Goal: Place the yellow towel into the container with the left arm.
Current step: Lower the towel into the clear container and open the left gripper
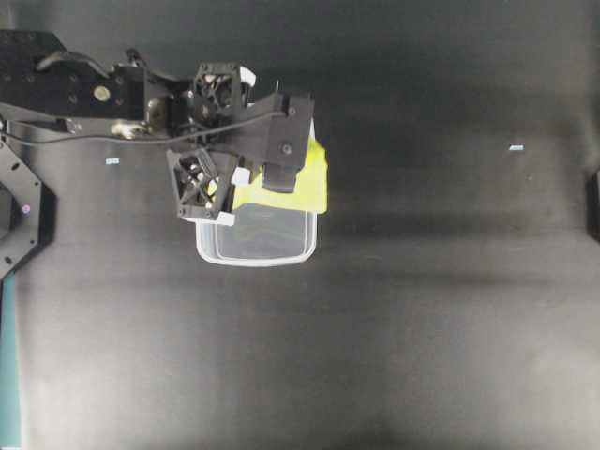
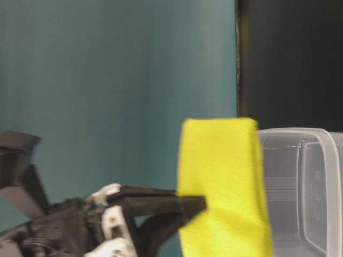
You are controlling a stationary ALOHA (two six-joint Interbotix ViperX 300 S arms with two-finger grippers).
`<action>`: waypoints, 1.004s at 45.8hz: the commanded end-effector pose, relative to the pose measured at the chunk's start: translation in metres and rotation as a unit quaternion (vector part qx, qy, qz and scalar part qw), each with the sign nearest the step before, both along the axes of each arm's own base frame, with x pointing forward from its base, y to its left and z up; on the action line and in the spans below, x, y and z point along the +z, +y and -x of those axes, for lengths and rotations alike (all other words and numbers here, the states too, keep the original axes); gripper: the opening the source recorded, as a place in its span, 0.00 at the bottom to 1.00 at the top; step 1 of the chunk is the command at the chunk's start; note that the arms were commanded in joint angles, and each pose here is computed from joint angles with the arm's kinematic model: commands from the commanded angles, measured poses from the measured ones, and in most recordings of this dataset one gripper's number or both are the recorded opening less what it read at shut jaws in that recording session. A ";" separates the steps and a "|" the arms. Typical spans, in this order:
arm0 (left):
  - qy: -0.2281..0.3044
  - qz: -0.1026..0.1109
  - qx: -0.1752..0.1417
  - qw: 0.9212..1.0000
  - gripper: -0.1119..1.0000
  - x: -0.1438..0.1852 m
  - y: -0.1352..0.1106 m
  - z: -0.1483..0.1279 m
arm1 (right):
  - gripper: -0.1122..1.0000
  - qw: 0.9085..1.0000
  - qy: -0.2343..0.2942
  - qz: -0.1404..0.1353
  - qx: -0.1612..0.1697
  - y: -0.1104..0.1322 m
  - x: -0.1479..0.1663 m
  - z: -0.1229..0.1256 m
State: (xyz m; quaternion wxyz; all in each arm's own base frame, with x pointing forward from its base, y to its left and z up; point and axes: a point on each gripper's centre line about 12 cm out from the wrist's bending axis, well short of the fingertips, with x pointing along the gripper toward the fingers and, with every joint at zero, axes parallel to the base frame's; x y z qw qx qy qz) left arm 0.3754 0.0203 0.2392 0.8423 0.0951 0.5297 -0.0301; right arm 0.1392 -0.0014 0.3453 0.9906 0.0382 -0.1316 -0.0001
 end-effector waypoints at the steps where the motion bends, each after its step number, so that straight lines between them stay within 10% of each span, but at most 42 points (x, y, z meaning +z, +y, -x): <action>1: -0.002 -0.001 0.001 1.000 0.16 -0.002 0.001 0.000 | 0.76 1.000 -0.013 -0.001 0.001 0.000 0.010 0.001; 13: 0.002 0.005 0.015 1.000 0.18 -0.020 0.004 0.001 | 0.76 1.000 -0.015 -0.001 0.001 0.000 0.010 0.001; 28: -0.028 0.012 0.027 0.999 0.90 0.000 0.002 0.000 | 0.76 1.000 -0.029 0.000 0.001 0.000 0.019 0.008; 46: -0.207 0.039 0.054 0.976 0.85 0.095 -0.006 0.052 | 0.76 1.000 -0.015 -0.001 0.001 0.000 0.015 0.010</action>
